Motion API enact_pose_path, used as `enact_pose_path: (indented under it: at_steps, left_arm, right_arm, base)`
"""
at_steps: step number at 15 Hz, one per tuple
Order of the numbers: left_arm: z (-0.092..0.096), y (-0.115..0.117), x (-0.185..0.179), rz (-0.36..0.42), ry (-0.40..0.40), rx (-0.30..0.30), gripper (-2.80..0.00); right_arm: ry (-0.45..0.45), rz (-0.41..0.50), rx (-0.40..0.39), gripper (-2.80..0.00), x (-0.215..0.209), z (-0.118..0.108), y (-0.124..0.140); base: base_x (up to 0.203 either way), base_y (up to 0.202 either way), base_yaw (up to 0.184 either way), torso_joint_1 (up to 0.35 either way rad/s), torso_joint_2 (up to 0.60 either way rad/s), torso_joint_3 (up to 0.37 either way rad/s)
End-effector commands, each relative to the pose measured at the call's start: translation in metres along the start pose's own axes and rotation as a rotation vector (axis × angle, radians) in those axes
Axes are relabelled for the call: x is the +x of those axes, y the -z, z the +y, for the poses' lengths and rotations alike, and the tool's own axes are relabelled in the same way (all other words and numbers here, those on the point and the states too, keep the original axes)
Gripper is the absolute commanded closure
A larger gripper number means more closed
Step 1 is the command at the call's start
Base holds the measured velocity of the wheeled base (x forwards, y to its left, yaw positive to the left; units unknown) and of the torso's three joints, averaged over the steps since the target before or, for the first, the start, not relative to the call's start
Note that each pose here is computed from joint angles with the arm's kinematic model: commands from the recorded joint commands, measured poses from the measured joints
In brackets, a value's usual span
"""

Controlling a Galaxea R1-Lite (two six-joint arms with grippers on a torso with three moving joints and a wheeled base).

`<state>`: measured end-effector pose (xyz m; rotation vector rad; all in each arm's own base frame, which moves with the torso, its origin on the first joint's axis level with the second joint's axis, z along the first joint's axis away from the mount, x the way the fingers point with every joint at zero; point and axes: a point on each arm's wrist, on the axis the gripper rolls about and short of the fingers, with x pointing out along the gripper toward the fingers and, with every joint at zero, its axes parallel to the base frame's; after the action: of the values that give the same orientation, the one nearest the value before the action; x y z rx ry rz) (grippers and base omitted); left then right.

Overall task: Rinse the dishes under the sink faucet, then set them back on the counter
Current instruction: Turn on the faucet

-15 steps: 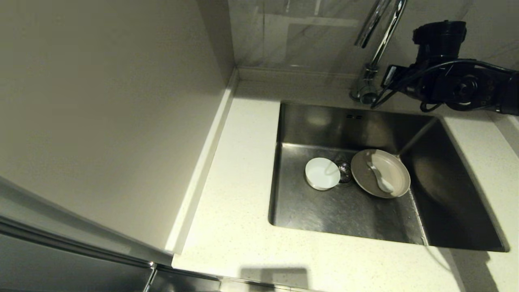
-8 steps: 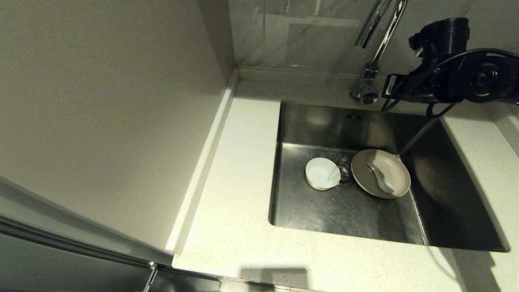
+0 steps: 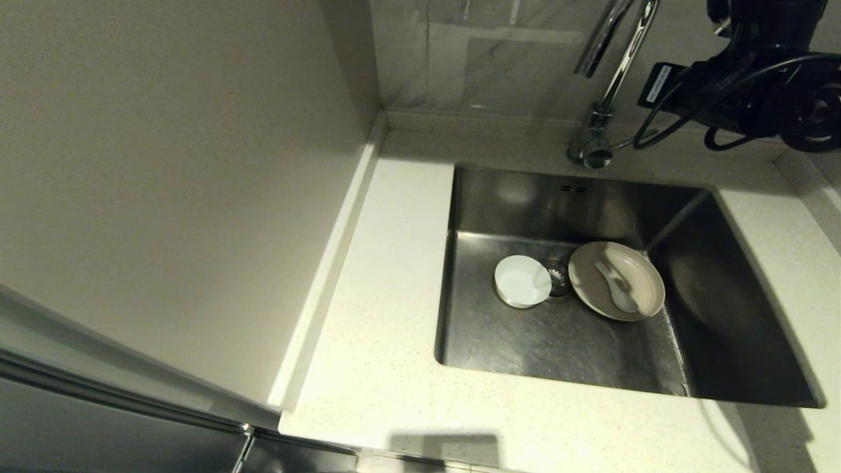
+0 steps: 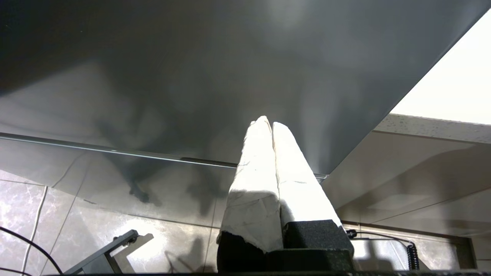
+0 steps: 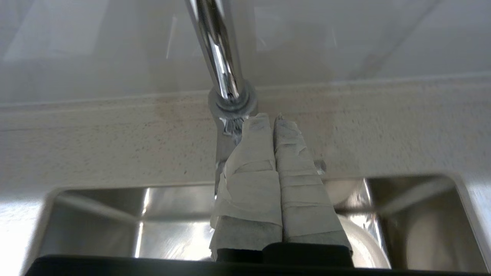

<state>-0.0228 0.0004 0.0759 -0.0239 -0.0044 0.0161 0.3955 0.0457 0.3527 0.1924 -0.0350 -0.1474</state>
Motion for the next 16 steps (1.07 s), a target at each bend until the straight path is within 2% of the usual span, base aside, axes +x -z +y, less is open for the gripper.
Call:
enact_pose_path:
  at_steps: [1, 7, 16]
  left_arm:
    - [0.0, 0.0, 0.0, -0.003, -0.001, -0.001, 0.0]
    - [0.0, 0.0, 0.0, -0.003, -0.001, -0.001, 0.0]
    - [0.0, 0.0, 0.0, -0.003, -0.001, -0.001, 0.0]
  right_arm:
    - [0.004, 0.011, -0.022, 0.0, 0.015, 0.001, 0.016]
    - [0.006, 0.018, -0.103, 0.0, 0.044, 0.003, 0.049]
    - [0.021, 0.054, -0.205, 0.0, 0.047, 0.0, 0.056]
  base:
    - [0.0, 0.0, 0.0, 0.0, 0.0, 0.0]
    - [0.0, 0.0, 0.0, 0.0, 0.0, 0.0]
    - [0.0, 0.0, 0.0, 0.0, 0.0, 0.0]
